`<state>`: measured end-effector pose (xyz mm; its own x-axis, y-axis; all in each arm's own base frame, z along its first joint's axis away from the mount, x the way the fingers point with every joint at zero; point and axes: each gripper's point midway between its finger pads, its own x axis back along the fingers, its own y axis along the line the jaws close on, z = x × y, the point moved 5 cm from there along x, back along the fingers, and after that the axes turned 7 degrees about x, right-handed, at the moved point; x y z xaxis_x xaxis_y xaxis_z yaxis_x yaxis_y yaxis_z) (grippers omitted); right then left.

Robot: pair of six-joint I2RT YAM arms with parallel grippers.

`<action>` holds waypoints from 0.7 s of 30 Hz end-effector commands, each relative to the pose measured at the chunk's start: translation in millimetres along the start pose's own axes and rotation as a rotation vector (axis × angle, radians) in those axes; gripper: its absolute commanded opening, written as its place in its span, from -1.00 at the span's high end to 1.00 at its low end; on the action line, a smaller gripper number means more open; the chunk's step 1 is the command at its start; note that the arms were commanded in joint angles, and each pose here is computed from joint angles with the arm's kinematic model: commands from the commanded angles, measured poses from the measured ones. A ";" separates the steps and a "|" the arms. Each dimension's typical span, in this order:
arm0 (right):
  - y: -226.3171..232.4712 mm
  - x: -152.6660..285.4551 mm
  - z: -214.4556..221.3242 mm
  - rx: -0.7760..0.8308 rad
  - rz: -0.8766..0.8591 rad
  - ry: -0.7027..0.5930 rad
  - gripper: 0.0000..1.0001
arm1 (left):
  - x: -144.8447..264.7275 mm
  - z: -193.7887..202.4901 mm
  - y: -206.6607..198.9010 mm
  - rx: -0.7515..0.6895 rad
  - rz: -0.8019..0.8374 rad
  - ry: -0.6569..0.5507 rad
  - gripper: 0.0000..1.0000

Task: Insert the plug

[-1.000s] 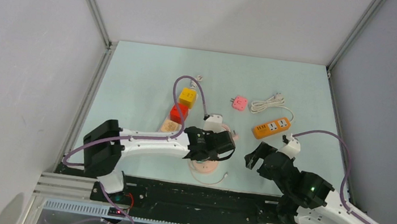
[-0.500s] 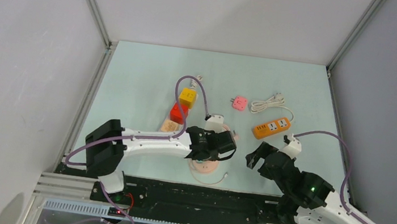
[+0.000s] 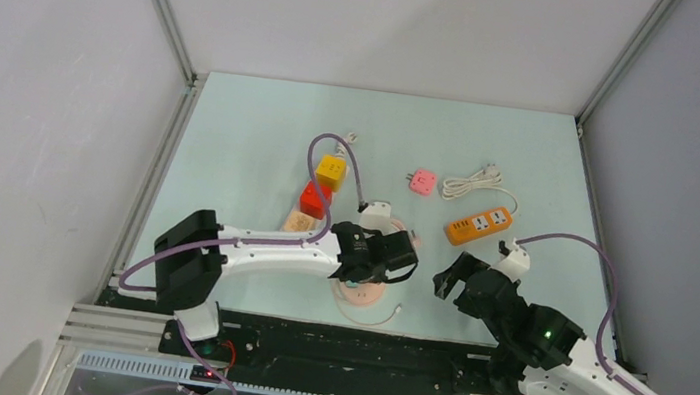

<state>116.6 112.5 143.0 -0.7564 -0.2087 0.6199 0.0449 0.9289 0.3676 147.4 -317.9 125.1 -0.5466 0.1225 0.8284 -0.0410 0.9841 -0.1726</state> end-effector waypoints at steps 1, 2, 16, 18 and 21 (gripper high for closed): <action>3.7 -1.3 -6.5 -0.008 -0.019 -0.039 -0.94 | -5.6 13.8 14.0 0.053 -0.092 0.043 1.00; 4.4 -1.3 -7.1 -0.007 -0.023 -0.042 -0.94 | -5.8 13.6 13.9 0.072 -0.095 0.039 1.00; -2.0 -2.5 -1.7 0.012 -0.040 -0.042 -0.95 | -17.6 16.5 2.1 0.075 -0.153 0.030 1.00; -3.1 -2.9 -1.3 0.009 -0.039 -0.041 -0.95 | -17.7 17.8 0.7 0.061 -0.165 0.020 1.00; -3.9 -2.9 -1.9 0.006 -0.039 -0.043 -0.95 | -17.2 22.1 -1.8 0.046 -0.178 0.008 1.00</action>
<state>117.0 109.4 137.2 -0.7694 -0.2287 0.5964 0.0157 0.9267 0.3756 147.8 -325.2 121.1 -0.5364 0.0191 0.8437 -0.1561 0.9802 -0.1215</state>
